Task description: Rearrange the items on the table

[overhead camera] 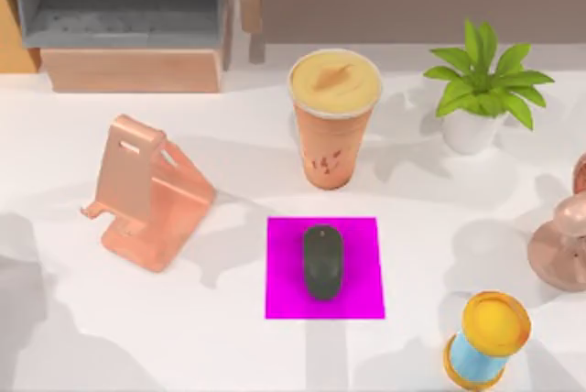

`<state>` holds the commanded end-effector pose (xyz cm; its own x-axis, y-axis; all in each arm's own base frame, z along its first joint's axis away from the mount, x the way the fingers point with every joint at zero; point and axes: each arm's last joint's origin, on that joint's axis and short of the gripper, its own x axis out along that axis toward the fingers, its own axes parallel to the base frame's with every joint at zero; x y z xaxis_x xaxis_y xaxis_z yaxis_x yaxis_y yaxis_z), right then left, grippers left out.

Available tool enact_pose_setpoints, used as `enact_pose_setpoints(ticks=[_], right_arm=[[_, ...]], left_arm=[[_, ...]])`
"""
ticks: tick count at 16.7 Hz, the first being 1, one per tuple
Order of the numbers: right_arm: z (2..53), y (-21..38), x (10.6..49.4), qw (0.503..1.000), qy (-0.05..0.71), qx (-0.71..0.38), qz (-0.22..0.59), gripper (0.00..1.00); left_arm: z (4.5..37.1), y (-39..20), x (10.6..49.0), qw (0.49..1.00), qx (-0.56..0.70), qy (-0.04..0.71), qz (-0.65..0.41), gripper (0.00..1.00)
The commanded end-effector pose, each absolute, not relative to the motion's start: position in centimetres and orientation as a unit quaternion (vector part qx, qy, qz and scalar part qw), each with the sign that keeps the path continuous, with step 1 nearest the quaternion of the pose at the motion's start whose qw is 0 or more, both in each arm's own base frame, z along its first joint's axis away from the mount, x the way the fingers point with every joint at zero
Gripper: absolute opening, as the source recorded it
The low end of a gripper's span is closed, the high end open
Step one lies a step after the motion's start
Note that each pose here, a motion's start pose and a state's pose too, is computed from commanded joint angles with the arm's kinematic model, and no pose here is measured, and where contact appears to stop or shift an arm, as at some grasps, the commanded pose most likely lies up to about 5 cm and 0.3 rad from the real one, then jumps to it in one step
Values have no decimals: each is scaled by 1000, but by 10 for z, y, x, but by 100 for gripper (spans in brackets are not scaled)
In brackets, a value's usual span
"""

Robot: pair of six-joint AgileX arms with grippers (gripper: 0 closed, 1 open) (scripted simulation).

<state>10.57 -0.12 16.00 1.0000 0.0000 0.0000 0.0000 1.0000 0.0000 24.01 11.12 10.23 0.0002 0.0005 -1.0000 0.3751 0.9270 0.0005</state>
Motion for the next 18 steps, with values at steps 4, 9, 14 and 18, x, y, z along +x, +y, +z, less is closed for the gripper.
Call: enact_pose_setpoints(ticks=[4, 9, 14, 18], right_arm=[[160, -1, 106, 1000, 0, 0, 0, 100], [160, -1, 106, 1000, 0, 0, 0, 100], [160, -1, 106, 1000, 0, 0, 0, 100], [160, -1, 106, 1000, 0, 0, 0, 100]], left_arm=[[102, 111, 240, 694, 135, 694, -135, 85], [102, 111, 240, 694, 135, 694, -135, 47], [102, 111, 240, 694, 135, 694, -135, 10], [102, 111, 240, 694, 135, 694, -135, 0]])
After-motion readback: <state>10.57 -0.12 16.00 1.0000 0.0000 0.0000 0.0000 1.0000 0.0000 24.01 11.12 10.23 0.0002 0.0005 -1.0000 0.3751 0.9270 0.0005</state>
